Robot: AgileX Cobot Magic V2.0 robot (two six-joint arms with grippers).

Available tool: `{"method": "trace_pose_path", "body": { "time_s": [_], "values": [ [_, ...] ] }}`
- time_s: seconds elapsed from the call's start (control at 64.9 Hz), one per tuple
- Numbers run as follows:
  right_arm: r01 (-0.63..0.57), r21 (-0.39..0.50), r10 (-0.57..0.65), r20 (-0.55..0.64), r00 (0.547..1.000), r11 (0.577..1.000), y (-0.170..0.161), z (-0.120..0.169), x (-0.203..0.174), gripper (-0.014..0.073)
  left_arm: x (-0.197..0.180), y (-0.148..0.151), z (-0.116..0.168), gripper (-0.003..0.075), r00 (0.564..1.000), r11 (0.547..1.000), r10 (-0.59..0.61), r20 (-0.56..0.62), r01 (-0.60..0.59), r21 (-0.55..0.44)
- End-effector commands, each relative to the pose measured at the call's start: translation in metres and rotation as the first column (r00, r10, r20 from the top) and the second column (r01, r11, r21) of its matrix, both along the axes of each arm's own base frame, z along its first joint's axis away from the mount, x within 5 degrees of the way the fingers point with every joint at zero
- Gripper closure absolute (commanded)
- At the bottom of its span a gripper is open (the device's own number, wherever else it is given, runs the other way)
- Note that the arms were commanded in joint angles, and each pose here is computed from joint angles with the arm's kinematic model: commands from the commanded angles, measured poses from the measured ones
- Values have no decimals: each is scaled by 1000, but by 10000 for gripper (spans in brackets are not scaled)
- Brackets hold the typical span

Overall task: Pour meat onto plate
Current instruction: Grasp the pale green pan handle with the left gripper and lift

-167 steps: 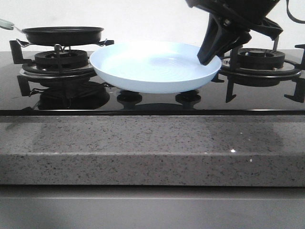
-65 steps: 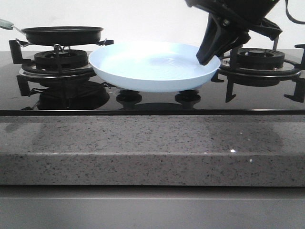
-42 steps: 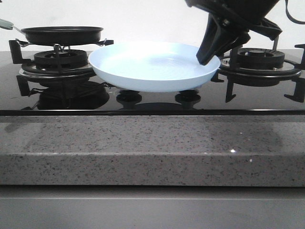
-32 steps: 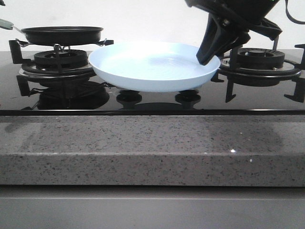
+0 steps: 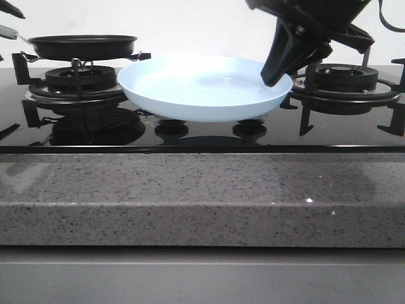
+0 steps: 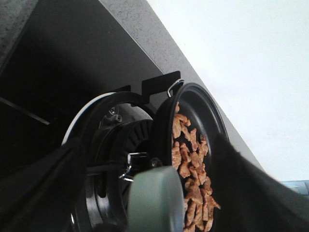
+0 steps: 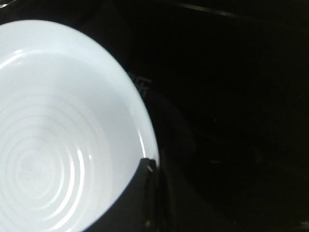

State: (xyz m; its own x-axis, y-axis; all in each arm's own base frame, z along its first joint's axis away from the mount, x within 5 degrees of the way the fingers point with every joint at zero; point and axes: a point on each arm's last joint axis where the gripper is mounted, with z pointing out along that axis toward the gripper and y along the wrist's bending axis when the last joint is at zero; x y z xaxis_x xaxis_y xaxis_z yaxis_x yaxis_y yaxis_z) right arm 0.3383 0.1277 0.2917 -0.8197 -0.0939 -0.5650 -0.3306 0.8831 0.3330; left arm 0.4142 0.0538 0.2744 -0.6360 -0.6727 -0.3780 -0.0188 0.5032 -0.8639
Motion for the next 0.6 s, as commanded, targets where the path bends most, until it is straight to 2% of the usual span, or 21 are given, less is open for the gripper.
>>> {"method": "trace_pose_path", "body": {
  "time_s": [0.0, 0.293, 0.586],
  "values": [
    [5, 15, -6, 83, 997, 1000, -1, 19, 0, 708, -4, -5, 35, 302, 994, 999, -2, 108, 8, -48],
    [4, 14, -5, 82, 997, 1000, -1, 19, 0, 708, -4, -5, 38, 505, 992, 998, -4, 128, 13, -67],
    [4, 14, -5, 82, 997, 1000, -1, 19, 0, 708, -4, -6, 39, 671, 991, 996, -11, 134, 23, -85]
  ]
}}
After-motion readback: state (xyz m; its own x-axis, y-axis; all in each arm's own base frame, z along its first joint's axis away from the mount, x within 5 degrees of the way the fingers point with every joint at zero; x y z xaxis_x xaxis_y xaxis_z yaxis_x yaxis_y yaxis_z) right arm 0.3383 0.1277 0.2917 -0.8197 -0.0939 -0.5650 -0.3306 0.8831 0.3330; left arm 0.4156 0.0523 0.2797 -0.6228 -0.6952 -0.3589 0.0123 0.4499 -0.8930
